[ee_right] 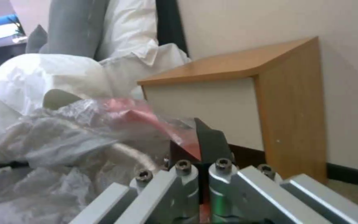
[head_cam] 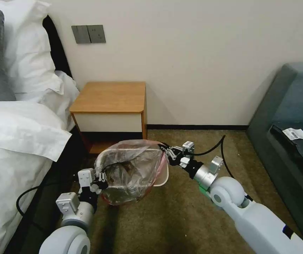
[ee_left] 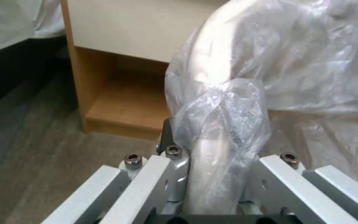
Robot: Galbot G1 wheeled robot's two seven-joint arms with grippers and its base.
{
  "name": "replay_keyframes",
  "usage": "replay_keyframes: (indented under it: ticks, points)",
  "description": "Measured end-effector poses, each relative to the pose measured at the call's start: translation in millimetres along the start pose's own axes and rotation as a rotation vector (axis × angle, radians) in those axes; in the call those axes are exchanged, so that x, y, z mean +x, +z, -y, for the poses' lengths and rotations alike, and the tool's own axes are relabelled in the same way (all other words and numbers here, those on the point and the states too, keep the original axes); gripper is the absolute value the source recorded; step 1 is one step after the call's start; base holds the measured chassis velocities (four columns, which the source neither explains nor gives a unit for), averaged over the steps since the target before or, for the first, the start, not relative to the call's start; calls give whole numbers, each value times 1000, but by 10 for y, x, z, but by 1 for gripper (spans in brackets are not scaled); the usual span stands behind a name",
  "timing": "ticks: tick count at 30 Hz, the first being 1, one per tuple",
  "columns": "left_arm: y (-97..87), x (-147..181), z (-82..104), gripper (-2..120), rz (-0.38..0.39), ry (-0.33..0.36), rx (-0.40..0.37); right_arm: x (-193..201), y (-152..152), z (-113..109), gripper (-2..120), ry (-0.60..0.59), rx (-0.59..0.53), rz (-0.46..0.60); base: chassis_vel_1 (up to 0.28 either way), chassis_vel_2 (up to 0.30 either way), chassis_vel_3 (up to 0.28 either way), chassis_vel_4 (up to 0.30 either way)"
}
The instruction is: Pick up the garbage bag from the table and place it over the trash can.
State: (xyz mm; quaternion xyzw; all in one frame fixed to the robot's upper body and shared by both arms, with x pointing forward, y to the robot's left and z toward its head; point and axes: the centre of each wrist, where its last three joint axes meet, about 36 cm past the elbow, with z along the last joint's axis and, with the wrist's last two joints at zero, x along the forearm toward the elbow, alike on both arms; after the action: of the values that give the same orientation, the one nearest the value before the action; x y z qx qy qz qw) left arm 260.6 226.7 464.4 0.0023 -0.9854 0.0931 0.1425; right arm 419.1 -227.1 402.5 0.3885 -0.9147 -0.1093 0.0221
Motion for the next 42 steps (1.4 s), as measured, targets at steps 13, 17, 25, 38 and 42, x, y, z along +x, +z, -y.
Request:
replay_keyframes:
  ticks: [13, 17, 25, 38, 42]
  points:
    - [-79, 41, 15, 7, 12, 20, 47, 121, 130, 82, 0, 33, 10, -13, 0, 0, 0, 0]
    - [-110, 57, 21, 7, 11, 34, 75, 124, 150, 106, 0, 40, 9, -14, 0, 0, 0, 0]
    - [-177, 57, 24, 7, 8, 45, 167, 143, 209, 127, 0, 50, 10, -21, 0, 0, 0, 0]
    - [-231, -51, 5, 7, 34, 6, 258, 177, 240, -151, 0, 27, -5, 11, 0, 0, 0, 0]
    - [-236, -76, -7, 7, 36, -3, 274, 179, 187, -232, 0, 18, -6, 25, 0, 0, 0, 0]
